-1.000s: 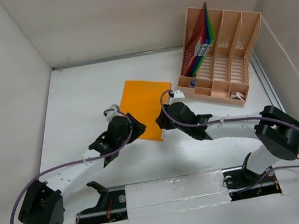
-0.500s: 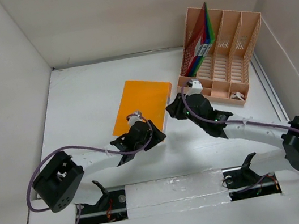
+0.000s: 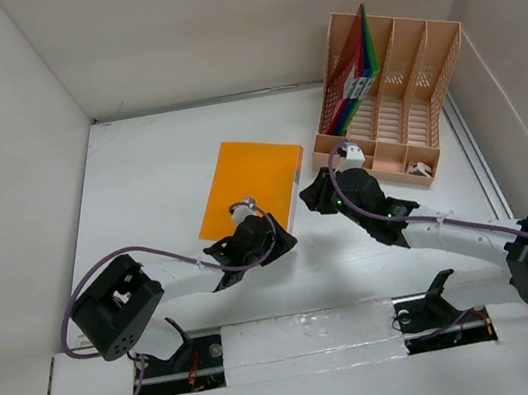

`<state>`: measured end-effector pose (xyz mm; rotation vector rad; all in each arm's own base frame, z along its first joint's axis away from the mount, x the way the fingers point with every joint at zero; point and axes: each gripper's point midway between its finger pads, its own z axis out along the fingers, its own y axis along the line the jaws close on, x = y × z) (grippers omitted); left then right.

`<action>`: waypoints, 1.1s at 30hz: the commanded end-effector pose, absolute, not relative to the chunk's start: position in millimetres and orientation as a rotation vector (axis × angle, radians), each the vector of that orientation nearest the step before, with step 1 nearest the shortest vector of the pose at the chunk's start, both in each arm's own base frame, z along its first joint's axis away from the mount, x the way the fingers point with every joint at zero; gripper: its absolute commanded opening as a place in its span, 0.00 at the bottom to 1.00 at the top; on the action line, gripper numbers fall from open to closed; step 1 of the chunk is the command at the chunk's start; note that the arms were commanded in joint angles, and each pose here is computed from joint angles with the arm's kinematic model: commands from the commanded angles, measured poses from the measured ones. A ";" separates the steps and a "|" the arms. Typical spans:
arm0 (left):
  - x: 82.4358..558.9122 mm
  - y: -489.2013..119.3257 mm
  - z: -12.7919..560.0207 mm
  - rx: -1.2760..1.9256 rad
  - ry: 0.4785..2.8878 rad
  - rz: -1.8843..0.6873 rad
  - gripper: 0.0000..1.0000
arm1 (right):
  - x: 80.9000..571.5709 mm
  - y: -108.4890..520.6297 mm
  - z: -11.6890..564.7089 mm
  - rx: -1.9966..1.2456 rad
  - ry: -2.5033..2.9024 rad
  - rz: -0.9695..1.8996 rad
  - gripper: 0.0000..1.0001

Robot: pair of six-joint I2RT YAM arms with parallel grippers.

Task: Organize the desk

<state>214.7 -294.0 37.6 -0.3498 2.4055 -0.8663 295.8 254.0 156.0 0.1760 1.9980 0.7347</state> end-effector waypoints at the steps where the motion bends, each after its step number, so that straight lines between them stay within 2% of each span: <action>1: 223.5 -300.7 56.3 -0.356 2.340 -0.908 0.49 | 295.1 252.5 169.5 0.177 1.959 0.769 0.38; 8: 227.5 -296.9 52.2 -0.379 2.325 -0.883 0.48 | 295.5 252.7 168.6 0.180 1.959 0.785 0.38; 15: 229.2 -302.2 45.4 -0.387 2.304 -0.863 0.42 | 286.6 256.8 168.6 0.185 1.964 0.815 0.38; 19: 228.6 -300.9 39.8 -0.390 2.300 -0.845 0.32 | 281.0 261.1 162.6 0.183 1.972 0.826 0.38; 23: 230.3 -290.8 37.5 -0.409 2.276 -0.786 0.26 | 275.8 265.3 157.2 0.185 1.981 0.838 0.38; 27: 231.6 -274.5 45.7 -0.430 2.214 -0.708 0.26 | 266.6 274.7 158.4 0.172 1.977 0.877 0.38; 33: 230.9 -250.5 38.9 -0.505 2.188 -0.629 0.32 | 259.2 280.3 155.4 0.168 1.983 0.886 0.38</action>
